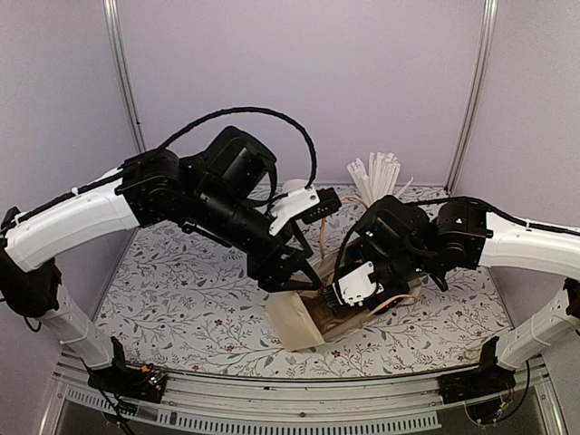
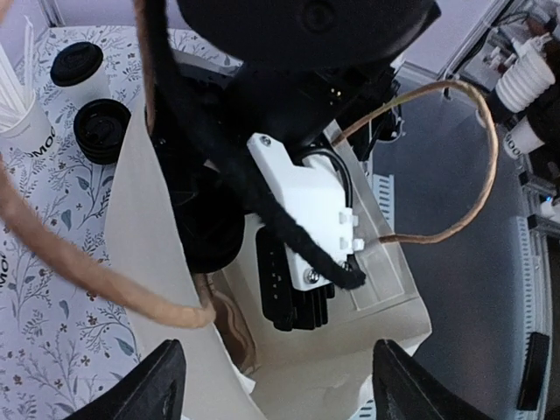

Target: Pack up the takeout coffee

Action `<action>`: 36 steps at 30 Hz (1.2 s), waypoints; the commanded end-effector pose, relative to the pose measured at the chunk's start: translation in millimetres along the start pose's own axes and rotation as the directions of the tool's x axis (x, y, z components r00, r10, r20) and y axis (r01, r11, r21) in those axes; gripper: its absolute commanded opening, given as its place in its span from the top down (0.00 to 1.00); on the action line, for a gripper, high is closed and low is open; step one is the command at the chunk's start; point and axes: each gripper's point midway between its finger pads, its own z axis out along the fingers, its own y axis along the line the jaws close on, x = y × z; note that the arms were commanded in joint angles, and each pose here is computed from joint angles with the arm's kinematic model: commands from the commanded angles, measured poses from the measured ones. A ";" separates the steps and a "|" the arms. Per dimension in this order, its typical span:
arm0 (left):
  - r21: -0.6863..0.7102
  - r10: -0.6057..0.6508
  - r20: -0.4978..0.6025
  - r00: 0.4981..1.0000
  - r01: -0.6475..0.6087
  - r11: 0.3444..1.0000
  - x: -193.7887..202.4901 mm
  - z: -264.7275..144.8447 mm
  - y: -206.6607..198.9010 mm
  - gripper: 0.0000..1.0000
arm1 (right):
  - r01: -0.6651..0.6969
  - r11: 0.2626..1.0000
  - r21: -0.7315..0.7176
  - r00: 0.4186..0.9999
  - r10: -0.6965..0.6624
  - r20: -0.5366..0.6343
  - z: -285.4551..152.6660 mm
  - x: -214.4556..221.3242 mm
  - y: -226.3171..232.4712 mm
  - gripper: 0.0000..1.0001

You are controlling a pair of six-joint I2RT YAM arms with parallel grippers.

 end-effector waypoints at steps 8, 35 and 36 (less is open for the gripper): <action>-0.221 -0.025 -0.158 0.987 -0.011 0.975 10.4 27.8 18.4 0.61 | -0.048 0.997 0.057 0.999 0.047 0.024 -14.0 3.2 -2.6 0.52; -0.098 0.163 -0.020 0.986 -0.165 0.981 -25.9 41.6 -13.4 1.00 | 0.092 0.993 0.077 0.996 -0.093 0.004 -22.3 30.0 29.4 0.52; -0.095 0.174 -0.021 0.985 -0.175 0.980 -26.1 42.6 -13.7 1.00 | 0.105 0.991 0.079 0.994 -0.106 0.006 -22.6 30.8 31.0 0.52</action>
